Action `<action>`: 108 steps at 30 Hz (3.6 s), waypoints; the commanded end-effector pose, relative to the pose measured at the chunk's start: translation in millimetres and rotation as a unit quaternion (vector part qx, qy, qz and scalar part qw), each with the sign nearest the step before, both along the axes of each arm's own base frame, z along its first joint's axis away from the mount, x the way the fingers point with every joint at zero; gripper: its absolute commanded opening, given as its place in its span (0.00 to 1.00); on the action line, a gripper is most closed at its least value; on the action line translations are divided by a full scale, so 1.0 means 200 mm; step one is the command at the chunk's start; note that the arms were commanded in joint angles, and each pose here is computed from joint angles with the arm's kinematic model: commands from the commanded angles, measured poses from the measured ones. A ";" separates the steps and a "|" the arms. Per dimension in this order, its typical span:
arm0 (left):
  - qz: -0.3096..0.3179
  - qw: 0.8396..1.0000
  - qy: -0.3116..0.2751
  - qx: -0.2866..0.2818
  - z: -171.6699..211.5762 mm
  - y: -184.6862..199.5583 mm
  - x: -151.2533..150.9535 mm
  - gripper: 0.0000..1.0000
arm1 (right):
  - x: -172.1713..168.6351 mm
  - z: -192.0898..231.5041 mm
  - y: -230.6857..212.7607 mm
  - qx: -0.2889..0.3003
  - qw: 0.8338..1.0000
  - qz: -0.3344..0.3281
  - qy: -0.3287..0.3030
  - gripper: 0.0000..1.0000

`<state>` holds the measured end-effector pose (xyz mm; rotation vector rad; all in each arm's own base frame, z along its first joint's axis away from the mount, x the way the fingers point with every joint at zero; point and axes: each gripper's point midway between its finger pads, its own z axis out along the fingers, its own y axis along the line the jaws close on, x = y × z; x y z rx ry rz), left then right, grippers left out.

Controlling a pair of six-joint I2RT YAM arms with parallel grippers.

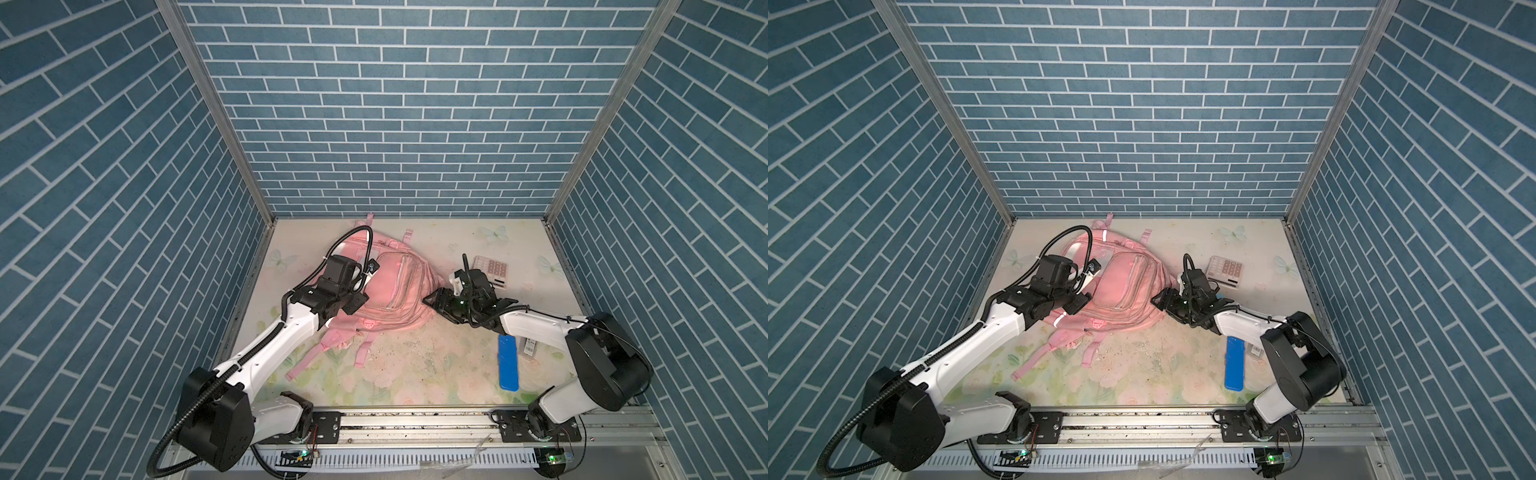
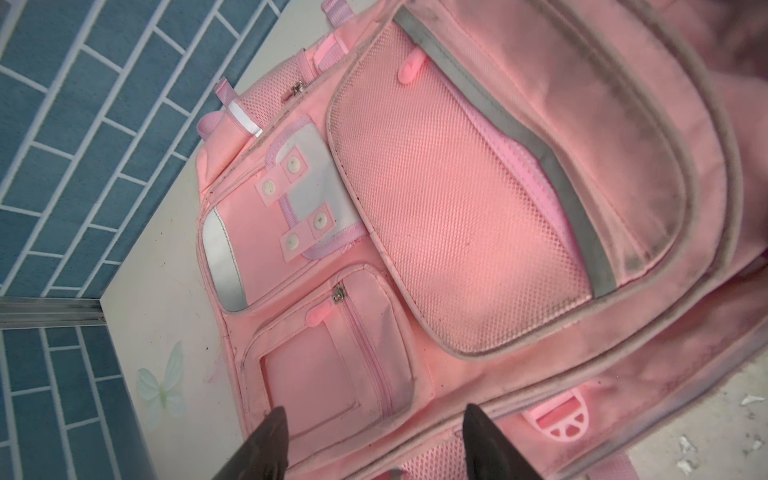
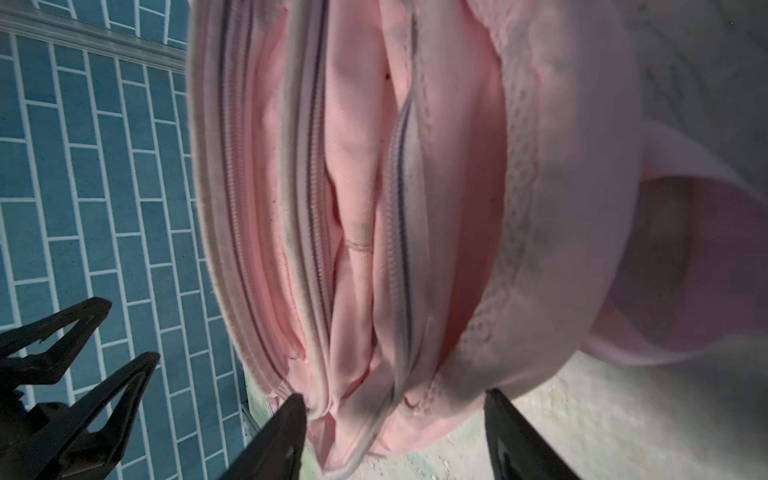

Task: Pack the student bag

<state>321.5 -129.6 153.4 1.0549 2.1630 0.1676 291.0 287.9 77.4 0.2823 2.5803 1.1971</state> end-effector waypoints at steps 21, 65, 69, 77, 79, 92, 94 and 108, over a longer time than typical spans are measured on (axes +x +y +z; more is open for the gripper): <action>-0.136 0.988 0.006 0.079 -0.33 0.00 -0.14 0.68 | 0.45 -0.05 -0.01 0.050 0.999 -0.017 0.015 0.51; -0.164 0.986 0.014 -0.018 -0.21 -0.49 -0.10 0.71 | 0.59 0.42 -0.24 -0.009 0.990 0.087 -0.106 0.69; -0.152 0.987 0.034 0.026 -0.24 -0.23 -0.16 0.72 | 0.44 0.38 -0.17 0.000 0.989 0.119 -0.090 0.70; -0.139 0.979 0.047 0.143 -0.41 0.13 -0.19 0.73 | 0.26 0.26 -0.07 0.001 0.985 0.157 -0.065 0.70; -0.117 0.981 0.028 0.153 -0.41 0.19 -0.14 0.73 | 0.24 0.25 -0.06 0.002 0.985 0.157 -0.065 0.70; -0.120 0.987 0.038 0.096 -0.52 0.10 -0.09 0.70 | 0.16 0.25 -0.07 0.001 0.972 0.199 -0.124 0.67; -0.126 0.987 0.039 0.091 -0.55 0.08 -0.11 0.70 | 0.15 0.28 -0.08 0.001 0.967 0.206 -0.151 0.66; -0.096 0.991 0.072 -0.052 -0.40 -0.16 -0.18 0.00 | -0.18 0.58 -0.04 -0.032 0.774 0.280 -0.567 0.49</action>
